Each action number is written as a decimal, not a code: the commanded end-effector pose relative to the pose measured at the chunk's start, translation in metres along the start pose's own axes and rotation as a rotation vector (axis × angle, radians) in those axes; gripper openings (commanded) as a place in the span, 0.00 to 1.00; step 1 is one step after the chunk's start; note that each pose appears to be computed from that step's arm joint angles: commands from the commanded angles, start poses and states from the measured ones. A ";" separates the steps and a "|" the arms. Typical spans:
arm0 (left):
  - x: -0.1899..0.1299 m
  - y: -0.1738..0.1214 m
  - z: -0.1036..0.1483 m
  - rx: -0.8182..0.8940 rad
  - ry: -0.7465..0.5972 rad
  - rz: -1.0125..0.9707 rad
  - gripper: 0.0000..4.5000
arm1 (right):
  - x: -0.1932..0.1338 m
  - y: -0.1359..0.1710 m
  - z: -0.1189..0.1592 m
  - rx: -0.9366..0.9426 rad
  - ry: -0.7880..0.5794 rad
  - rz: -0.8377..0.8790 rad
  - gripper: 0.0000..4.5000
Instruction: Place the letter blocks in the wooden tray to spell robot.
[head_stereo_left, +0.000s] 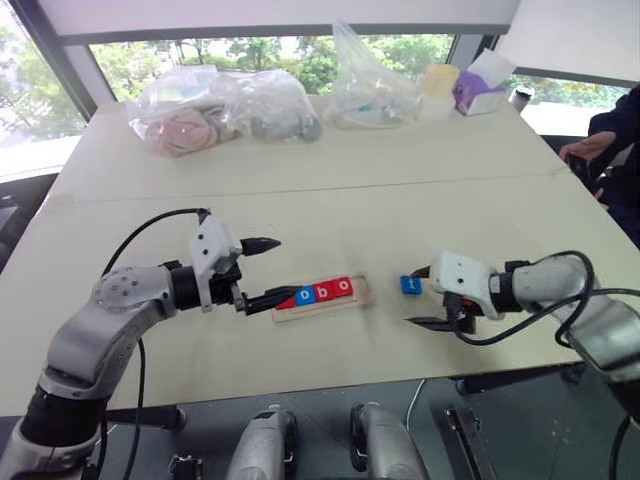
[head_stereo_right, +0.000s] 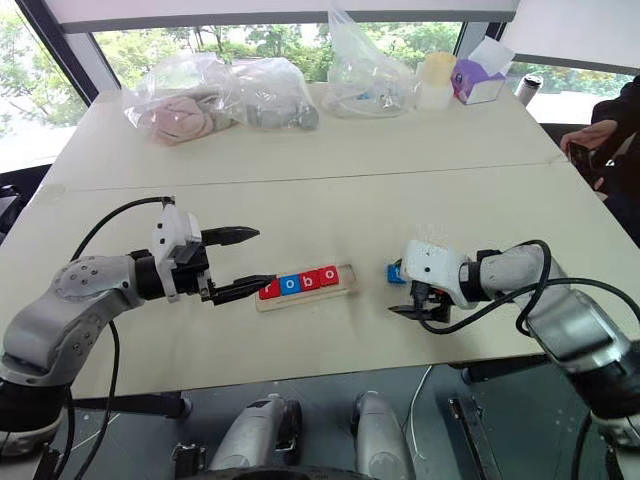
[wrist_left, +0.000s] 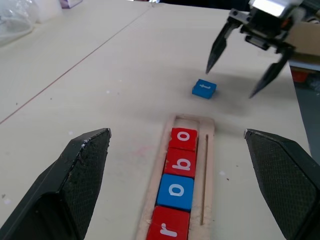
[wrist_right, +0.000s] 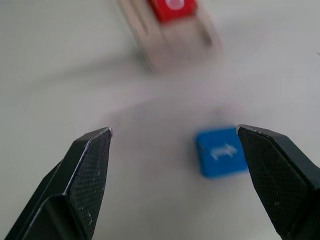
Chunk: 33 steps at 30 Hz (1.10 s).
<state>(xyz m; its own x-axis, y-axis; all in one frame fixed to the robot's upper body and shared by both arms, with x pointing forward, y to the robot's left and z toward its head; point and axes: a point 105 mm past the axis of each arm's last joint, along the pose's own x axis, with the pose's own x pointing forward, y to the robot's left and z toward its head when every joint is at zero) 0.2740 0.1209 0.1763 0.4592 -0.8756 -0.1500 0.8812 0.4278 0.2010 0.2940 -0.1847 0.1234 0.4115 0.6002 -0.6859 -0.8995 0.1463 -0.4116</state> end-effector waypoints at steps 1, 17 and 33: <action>-0.002 0.005 0.008 0.046 -0.017 0.016 1.00 | 0.004 -0.011 -0.001 -0.081 -0.042 0.052 0.91; -0.010 0.007 0.009 0.061 -0.001 0.044 1.00 | 0.011 -0.028 -0.021 -0.034 -0.016 0.120 0.91; -0.011 0.006 0.012 0.057 -0.005 0.044 1.00 | 0.021 -0.037 -0.021 0.183 -0.068 0.103 0.91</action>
<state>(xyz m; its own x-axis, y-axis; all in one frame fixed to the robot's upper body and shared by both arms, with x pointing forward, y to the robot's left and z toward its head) 0.2765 0.1309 0.1788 0.4966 -0.8526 -0.1627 0.8599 0.4578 0.2257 0.3349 -0.1938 0.1043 0.2898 0.6675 -0.6859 -0.9571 0.2084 -0.2015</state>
